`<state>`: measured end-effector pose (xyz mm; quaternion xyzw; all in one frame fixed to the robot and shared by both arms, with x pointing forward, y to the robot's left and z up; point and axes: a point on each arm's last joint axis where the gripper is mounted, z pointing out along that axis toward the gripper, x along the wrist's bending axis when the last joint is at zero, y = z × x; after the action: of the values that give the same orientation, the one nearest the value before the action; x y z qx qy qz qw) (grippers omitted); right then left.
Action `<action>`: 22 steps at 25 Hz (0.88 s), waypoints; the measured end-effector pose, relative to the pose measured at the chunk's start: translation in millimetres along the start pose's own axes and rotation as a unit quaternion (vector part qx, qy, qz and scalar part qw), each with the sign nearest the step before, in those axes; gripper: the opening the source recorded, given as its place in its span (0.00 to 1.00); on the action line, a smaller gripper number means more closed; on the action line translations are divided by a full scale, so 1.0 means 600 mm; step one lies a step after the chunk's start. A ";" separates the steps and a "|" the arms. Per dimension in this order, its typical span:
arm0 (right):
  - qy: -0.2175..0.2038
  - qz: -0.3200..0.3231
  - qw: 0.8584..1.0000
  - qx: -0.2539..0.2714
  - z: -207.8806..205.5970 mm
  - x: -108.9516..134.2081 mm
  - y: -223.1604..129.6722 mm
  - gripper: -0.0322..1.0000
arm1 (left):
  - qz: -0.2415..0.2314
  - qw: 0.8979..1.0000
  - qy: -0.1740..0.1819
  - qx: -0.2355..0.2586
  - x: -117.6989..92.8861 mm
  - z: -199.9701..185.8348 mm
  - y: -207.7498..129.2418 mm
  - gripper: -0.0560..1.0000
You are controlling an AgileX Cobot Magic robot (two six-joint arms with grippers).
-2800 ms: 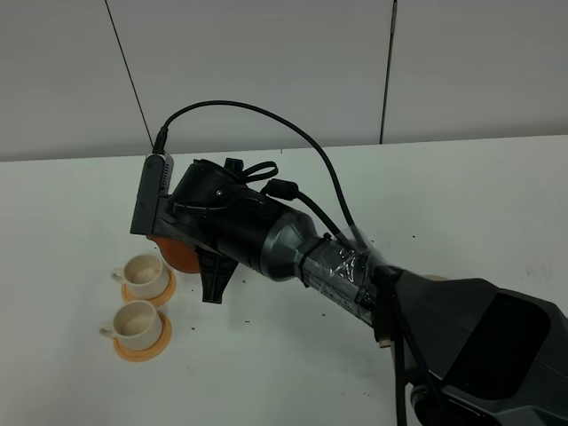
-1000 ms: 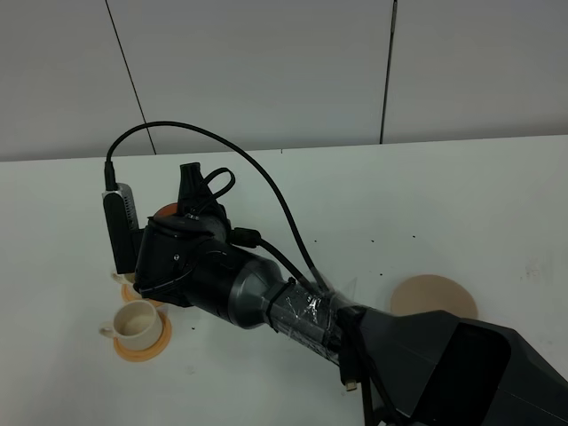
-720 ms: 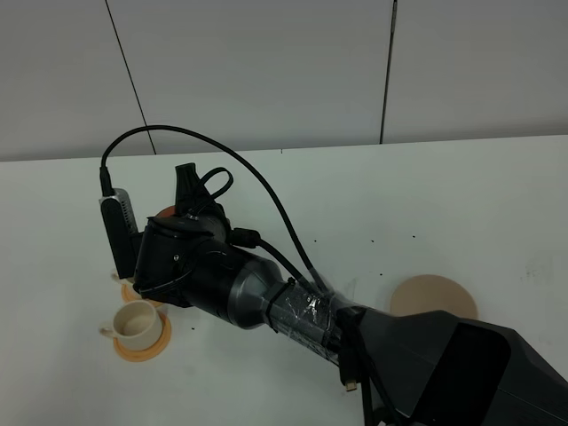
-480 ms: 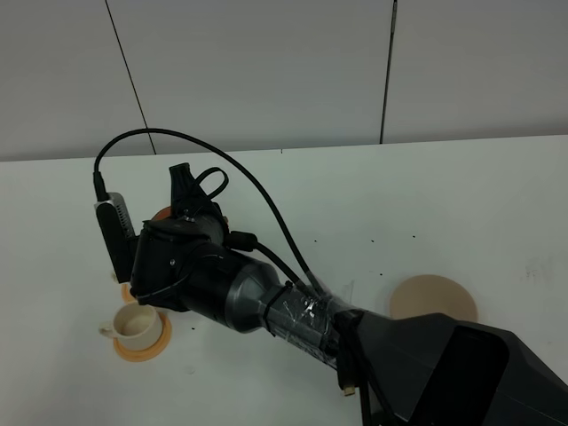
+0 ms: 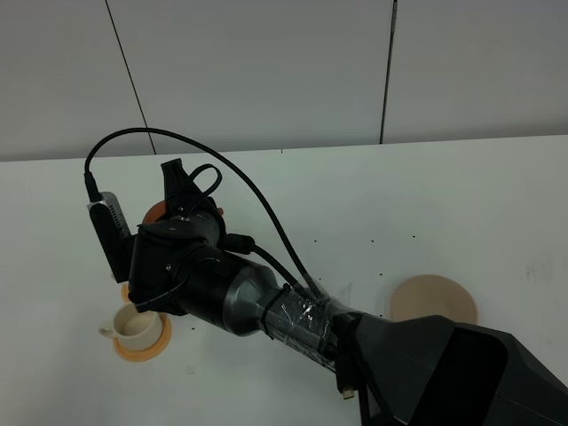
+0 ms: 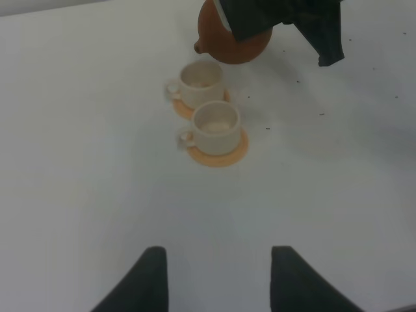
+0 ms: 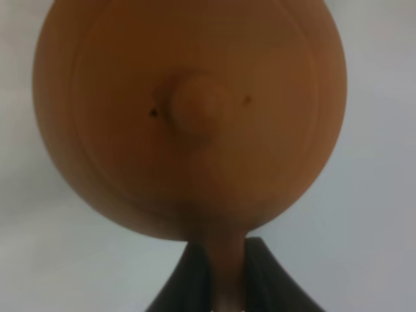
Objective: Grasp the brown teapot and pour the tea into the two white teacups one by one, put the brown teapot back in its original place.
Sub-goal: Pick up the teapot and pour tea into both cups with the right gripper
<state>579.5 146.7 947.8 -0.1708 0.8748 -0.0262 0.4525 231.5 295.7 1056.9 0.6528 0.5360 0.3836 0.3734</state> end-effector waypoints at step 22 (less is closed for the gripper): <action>-0.006 -0.058 0.998 -0.002 -0.002 -0.001 0.002 0.12 | 0.000 1.000 0.000 0.000 0.000 0.000 0.000 0.46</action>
<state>578.7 148.2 948.6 -0.2223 0.8607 -0.0501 0.4552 231.5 295.7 1056.9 0.6528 0.5360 0.3836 0.3734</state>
